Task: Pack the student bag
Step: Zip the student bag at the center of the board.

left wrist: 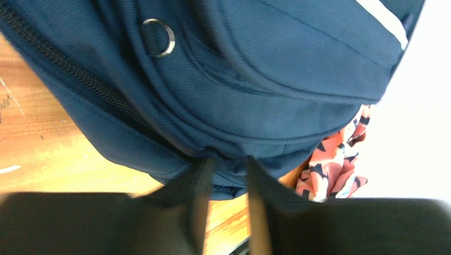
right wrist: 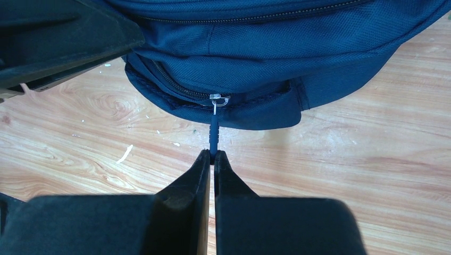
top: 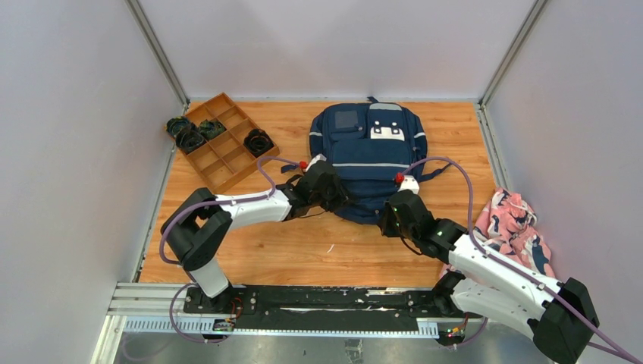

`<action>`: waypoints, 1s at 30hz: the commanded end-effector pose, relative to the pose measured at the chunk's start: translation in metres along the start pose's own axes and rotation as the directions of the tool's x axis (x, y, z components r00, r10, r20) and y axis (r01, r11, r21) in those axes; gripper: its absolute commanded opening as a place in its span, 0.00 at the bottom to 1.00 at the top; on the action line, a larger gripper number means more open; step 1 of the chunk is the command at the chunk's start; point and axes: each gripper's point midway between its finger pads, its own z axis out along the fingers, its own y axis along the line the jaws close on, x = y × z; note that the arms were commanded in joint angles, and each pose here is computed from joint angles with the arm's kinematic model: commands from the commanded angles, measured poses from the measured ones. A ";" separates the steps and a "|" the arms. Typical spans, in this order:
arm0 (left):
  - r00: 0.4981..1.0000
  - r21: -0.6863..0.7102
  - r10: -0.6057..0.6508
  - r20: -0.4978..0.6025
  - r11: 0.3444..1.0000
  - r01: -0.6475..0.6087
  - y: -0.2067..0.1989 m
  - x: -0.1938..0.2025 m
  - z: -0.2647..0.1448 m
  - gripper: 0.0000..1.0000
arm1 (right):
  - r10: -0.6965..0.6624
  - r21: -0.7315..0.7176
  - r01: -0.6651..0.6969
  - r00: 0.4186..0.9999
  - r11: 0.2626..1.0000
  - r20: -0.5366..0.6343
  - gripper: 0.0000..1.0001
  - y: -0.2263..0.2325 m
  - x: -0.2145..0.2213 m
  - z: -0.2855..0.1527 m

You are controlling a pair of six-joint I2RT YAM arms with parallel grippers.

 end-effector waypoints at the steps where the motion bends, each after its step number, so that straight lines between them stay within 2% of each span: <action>1: 1.000 0.004 -0.011 0.014 1.000 0.011 -0.001 -0.006 0.011 0.23 | -0.007 0.002 0.007 1.000 1.000 0.004 0.00 -0.003 0.001 -0.001; 3: 1.000 0.019 -0.003 0.028 1.000 0.003 -0.001 -0.015 0.009 0.00 | -0.011 0.017 0.011 1.000 1.000 0.007 0.00 -0.007 0.001 -0.002; 6: 0.997 0.029 -0.004 0.079 1.000 0.002 0.006 -0.037 -0.003 0.00 | -0.012 0.043 0.011 0.999 0.999 0.030 0.00 -0.013 -0.002 -0.005; 11: 0.974 0.013 -0.002 0.225 1.000 0.000 0.028 -0.090 -0.036 0.00 | -0.033 0.093 0.025 0.996 0.995 0.085 0.00 -0.026 -0.009 -0.010; 14: 0.941 -0.074 0.054 0.333 0.997 -0.031 0.042 -0.118 -0.063 0.00 | -0.042 0.130 0.031 0.995 0.991 0.087 0.00 -0.034 -0.014 -0.010; 17: 0.917 -0.163 0.128 0.378 0.984 -0.070 0.055 -0.135 -0.083 0.00 | -0.052 0.166 0.037 0.994 0.986 0.092 0.00 -0.038 -0.025 -0.008; 22: 0.893 -0.240 0.243 0.379 0.958 -0.159 0.063 -0.159 -0.102 0.00 | -0.033 0.253 0.008 0.995 0.967 0.092 0.00 -0.065 -0.032 0.009; 27: 0.874 -0.338 0.392 0.287 0.895 -0.290 0.063 -0.171 -0.106 0.00 | 0.046 0.212 -0.064 0.995 0.975 0.091 0.00 -0.066 -0.048 0.014; 28: 0.876 -0.329 0.410 0.252 0.888 -0.321 0.057 -0.169 -0.106 0.08 | 0.046 0.175 -0.061 0.995 0.983 0.091 0.00 -0.057 -0.054 0.011; 29: 0.880 -0.315 0.421 0.220 0.884 -0.344 0.051 -0.166 -0.106 0.25 | 0.047 0.135 -0.058 0.995 0.989 0.089 0.00 -0.049 -0.057 0.008; 30: 0.880 -0.288 0.426 0.208 0.887 -0.362 0.042 -0.163 -0.109 0.36 | 0.048 0.099 -0.057 0.995 0.994 0.088 0.00 -0.041 -0.061 0.006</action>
